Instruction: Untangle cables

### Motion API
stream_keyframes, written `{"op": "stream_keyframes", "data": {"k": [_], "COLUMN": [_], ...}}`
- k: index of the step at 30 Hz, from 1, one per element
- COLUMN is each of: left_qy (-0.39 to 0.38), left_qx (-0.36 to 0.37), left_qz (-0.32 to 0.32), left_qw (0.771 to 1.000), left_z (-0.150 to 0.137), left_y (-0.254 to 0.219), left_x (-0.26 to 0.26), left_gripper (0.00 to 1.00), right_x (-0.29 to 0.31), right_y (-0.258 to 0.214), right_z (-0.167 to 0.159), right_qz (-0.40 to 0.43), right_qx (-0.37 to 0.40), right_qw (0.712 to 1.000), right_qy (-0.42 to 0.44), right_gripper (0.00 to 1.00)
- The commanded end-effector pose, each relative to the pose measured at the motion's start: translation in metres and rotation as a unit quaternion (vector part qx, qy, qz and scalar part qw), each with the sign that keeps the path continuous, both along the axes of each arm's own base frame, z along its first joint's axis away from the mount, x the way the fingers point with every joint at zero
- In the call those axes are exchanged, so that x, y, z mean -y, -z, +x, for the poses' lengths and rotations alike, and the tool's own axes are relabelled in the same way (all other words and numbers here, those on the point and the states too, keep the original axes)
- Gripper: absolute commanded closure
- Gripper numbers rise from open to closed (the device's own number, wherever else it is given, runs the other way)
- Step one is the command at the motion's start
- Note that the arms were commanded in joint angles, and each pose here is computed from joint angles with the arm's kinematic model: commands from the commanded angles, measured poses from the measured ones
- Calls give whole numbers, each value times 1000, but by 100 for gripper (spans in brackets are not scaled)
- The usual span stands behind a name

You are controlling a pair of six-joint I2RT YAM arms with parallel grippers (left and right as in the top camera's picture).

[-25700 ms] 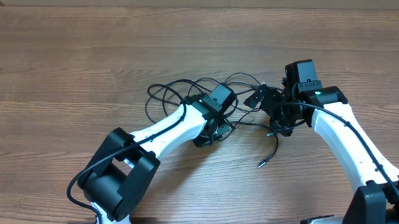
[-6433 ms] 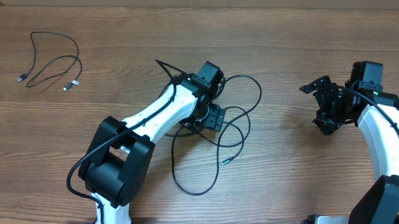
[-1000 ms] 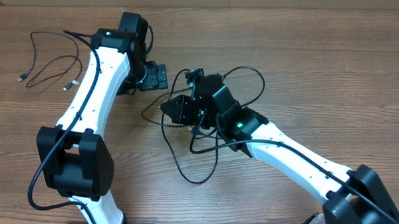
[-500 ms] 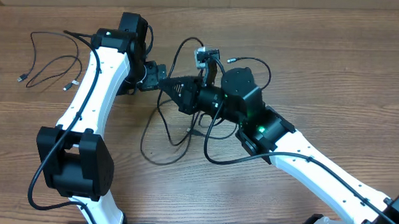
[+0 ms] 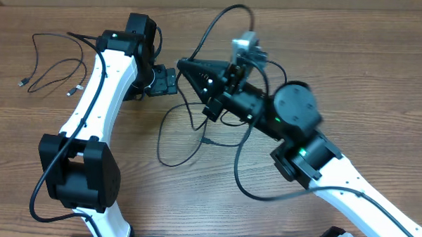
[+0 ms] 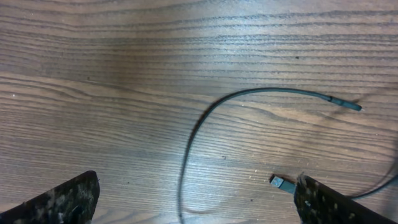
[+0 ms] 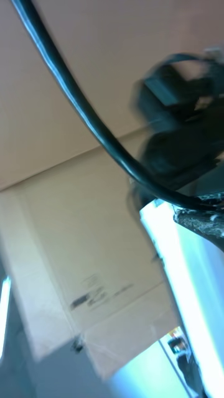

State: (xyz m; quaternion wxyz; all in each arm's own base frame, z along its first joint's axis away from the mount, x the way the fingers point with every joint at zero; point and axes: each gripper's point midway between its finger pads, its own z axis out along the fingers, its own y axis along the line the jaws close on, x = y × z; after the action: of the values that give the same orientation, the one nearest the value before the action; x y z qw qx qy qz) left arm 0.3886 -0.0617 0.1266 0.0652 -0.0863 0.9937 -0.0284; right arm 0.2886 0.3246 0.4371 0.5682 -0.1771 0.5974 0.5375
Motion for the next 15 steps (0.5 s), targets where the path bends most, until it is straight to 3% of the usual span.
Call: {"op": "stream_keyframes", "data": {"k": [1,9,15], "left_qy": [2,2,2], "left_qx": [4,4,4], "left_qz": [4,4,4], "left_qw": [1000,1000,1000], "left_z": [-2,-2,-2], "left_y": [-3,-3,-3], "left_x": [-3,-3,-3], "left_gripper": [1,0,0], "right_x": [23,70,72], "right_y": [-46,-108,-125], "right_z": [-16,-26,-25], "right_qz": [20,106,89], "right_qx": [105,188,173], "right_qw": [994,968,972], "right_qy": [34,132,134], "right_gripper": [96,96,96]}}
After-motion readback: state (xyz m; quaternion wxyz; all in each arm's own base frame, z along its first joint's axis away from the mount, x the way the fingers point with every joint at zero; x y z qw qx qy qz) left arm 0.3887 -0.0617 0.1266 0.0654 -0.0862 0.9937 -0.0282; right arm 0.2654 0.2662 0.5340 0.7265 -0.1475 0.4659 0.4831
